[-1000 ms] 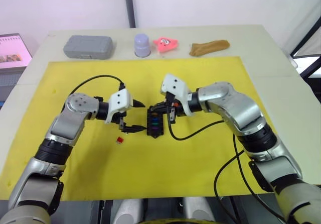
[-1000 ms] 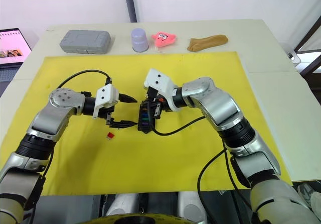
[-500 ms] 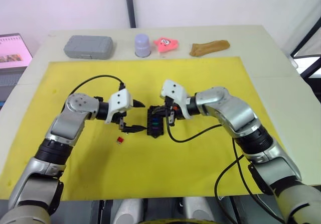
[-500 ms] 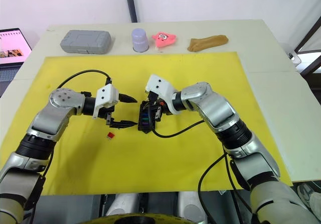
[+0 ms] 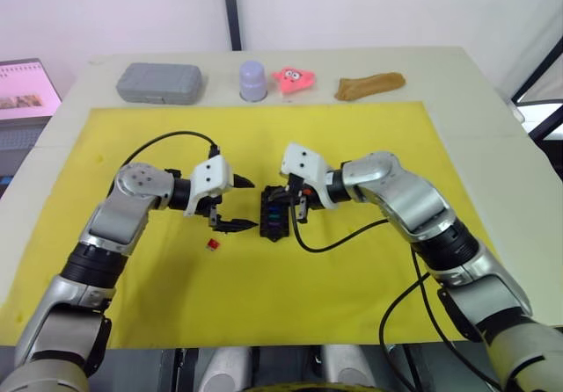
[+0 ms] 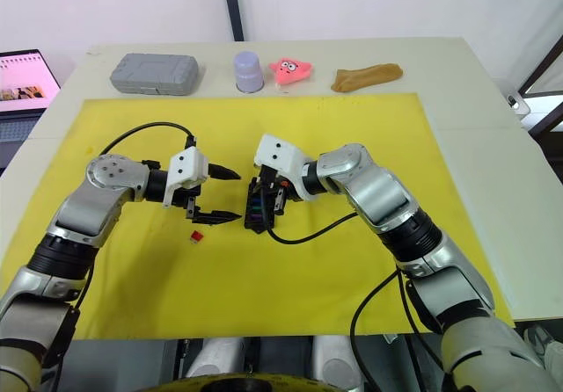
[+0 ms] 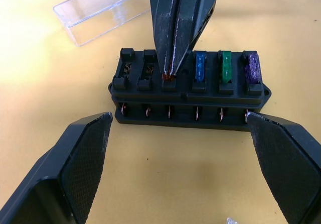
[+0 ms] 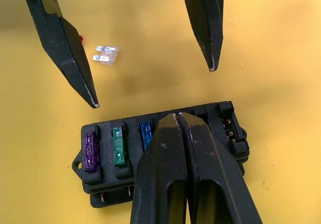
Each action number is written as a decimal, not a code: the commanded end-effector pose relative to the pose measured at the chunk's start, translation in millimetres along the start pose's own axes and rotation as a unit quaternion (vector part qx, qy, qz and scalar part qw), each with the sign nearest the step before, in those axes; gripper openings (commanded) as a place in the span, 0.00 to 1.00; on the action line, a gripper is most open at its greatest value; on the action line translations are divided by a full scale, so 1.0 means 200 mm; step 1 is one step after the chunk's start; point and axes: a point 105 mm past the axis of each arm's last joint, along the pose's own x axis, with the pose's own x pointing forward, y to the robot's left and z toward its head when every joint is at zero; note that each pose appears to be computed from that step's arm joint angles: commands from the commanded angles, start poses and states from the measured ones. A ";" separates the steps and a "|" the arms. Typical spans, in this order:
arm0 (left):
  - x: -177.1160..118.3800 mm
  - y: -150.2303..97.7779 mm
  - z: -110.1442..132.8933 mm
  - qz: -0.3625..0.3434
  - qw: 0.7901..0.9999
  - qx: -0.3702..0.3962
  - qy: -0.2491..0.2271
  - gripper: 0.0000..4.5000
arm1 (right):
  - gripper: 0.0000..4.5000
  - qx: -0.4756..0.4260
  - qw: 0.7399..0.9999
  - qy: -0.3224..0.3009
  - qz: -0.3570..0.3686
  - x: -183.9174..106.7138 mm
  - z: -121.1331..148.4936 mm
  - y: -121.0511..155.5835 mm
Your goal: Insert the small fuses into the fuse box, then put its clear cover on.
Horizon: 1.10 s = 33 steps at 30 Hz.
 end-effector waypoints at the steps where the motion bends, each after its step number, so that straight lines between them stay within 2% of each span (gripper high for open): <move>1: -0.03 0.02 0.05 0.006 1.000 0.022 -0.008 1.00 | 0.01 0.058 0.995 0.085 0.006 0.04 -0.25 0.02; 7: -0.08 0.04 0.09 0.011 1.000 0.020 -0.015 1.00 | 0.01 0.033 0.996 -0.076 -0.022 -0.09 0.10 -0.05; 12: -0.20 0.09 0.11 0.039 0.999 0.004 -0.031 1.00 | 0.01 0.000 0.989 -0.139 -0.041 -0.24 0.22 -0.04; 16: -0.33 0.09 0.10 0.052 0.998 -0.002 -0.028 1.00 | 0.01 -0.058 0.986 -0.139 -0.068 -0.38 0.20 -0.01; 20: -0.43 0.04 0.06 0.043 0.999 -0.011 -0.007 1.00 | 0.01 -0.093 0.988 -0.097 -0.073 -0.50 0.10 0.01; 23: -0.50 -0.01 0.02 0.029 0.999 -0.022 0.018 1.00 | 0.01 -0.108 0.990 -0.059 -0.067 -0.59 0.03 0.03; 26: -0.62 -0.04 -0.06 0.029 0.996 -0.053 0.072 1.00 | 0.01 -0.110 0.993 -0.010 -0.049 -0.70 -0.09 0.07; 27: -0.67 -0.04 -0.08 0.035 0.994 -0.061 0.089 1.00 | 0.13 -0.110 0.993 0.009 -0.042 -0.74 -0.13 0.09; 29: -0.74 -0.04 -0.11 0.045 0.990 -0.071 0.113 1.00 | 0.30 -0.106 0.993 0.037 -0.038 -0.80 -0.19 0.10; 33: -0.83 -0.03 -0.16 0.066 0.985 -0.084 0.135 1.00 | 0.79 -0.093 0.992 0.057 -0.056 -0.88 -0.25 0.08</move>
